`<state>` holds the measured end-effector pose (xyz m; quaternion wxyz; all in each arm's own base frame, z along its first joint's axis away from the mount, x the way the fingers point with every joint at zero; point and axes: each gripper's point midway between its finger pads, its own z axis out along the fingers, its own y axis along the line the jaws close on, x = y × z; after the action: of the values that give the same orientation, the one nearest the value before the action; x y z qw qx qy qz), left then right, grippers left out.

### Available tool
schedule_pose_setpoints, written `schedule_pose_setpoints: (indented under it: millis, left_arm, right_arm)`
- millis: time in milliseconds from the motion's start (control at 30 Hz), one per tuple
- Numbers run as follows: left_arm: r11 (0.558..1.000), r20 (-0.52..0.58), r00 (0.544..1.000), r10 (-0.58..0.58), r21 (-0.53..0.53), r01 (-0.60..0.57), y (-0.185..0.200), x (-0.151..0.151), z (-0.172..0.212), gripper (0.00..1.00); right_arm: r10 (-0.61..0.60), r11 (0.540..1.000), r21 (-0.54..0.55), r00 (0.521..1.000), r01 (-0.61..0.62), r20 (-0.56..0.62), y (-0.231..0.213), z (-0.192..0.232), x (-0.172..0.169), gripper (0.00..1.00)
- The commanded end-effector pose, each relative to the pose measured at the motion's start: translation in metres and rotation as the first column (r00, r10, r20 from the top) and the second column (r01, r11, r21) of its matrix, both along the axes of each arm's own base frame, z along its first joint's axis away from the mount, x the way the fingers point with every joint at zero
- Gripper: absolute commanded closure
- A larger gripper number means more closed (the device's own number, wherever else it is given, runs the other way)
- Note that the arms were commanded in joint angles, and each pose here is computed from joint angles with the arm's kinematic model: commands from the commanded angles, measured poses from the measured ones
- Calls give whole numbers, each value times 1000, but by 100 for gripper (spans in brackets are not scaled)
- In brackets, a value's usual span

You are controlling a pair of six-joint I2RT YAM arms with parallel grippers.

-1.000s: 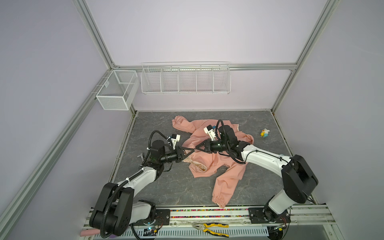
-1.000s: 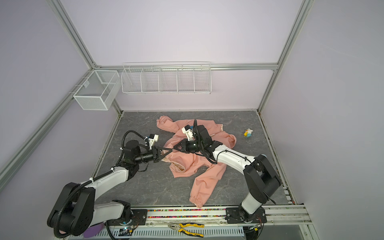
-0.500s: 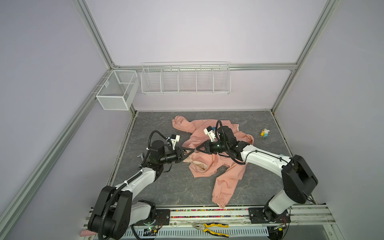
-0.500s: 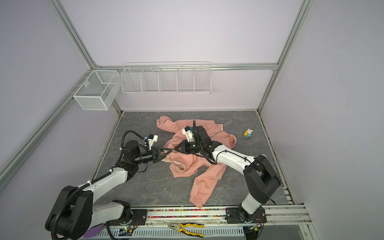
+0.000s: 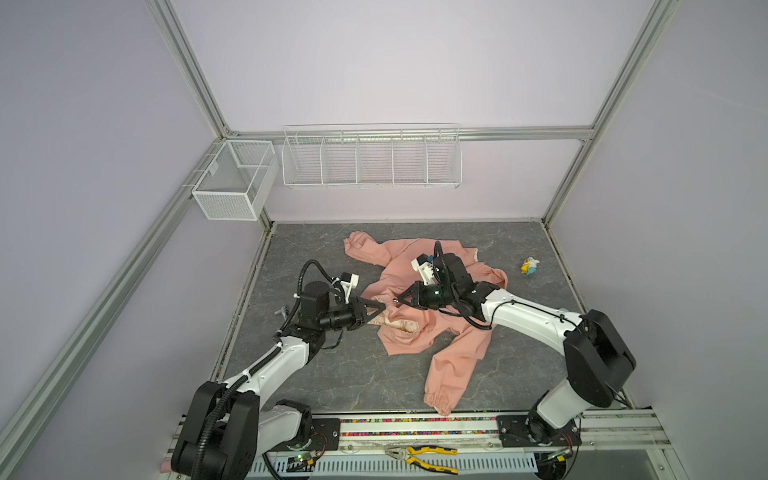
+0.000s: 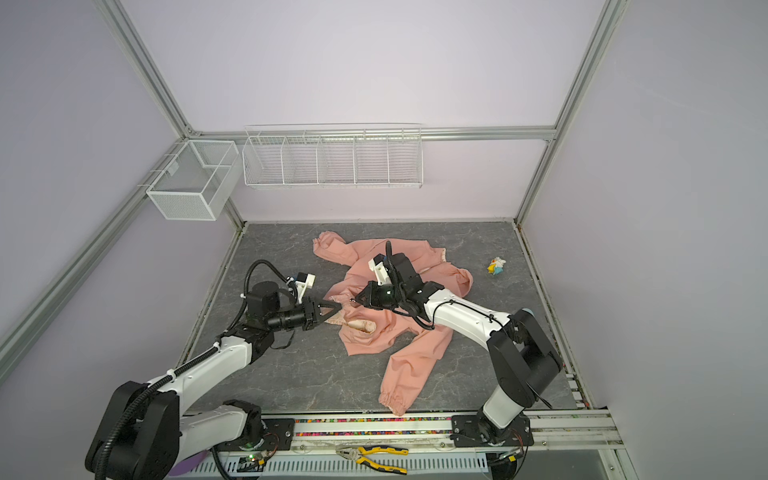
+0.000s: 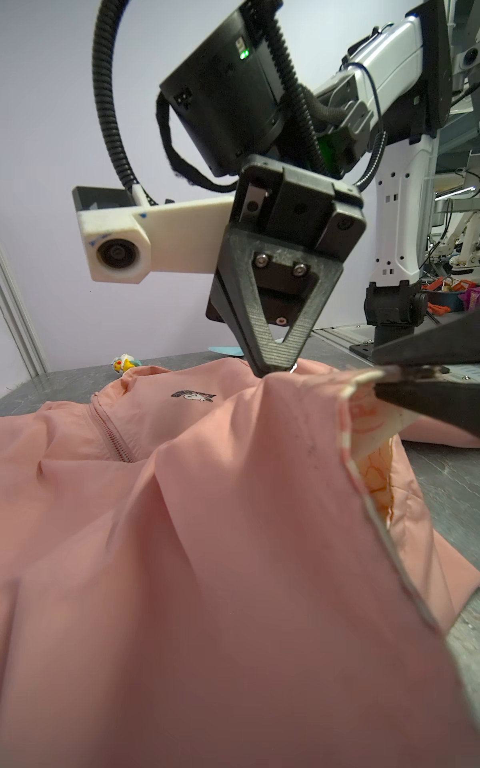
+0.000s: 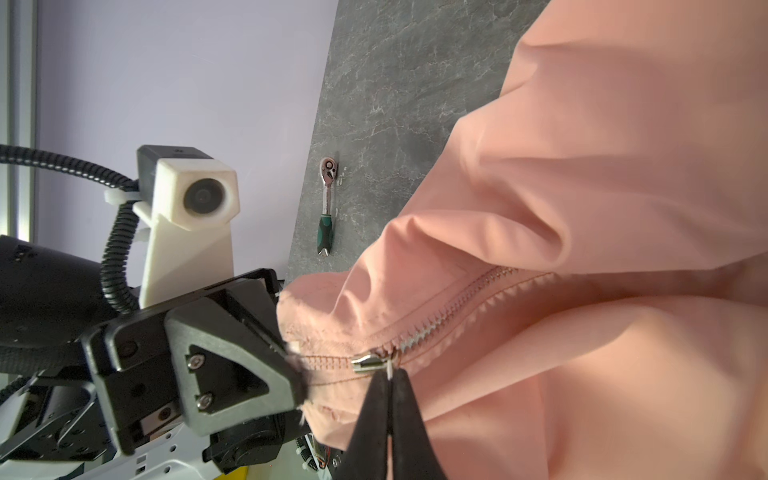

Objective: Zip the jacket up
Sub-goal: 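Grasp the metal zipper slider with the right gripper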

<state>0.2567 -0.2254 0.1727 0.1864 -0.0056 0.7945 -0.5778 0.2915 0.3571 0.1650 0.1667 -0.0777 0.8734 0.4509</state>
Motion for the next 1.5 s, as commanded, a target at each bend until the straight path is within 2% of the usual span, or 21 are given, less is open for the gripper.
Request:
schedule_pose_setpoints:
  millis: [0,100,867,1467]
  left_arm:
    - [1000,42,999,12,7,-12,1,5,11,96]
    - [1000,41,999,13,9,-14,1,4,10,100]
    - [994,81,994,71,75,-77,14,-1,13,100]
    - [967,94,984,151,191,-167,32,-2,0,100]
  right_arm:
    - [-24,1000,-7,997,25,67,-7,20,6,93]
    - [-27,999,-17,997,29,73,-9,20,6,93]
    - [-56,981,-177,988,82,147,-20,11,30,93]
    - [-65,930,-343,980,128,189,-39,-6,46,93]
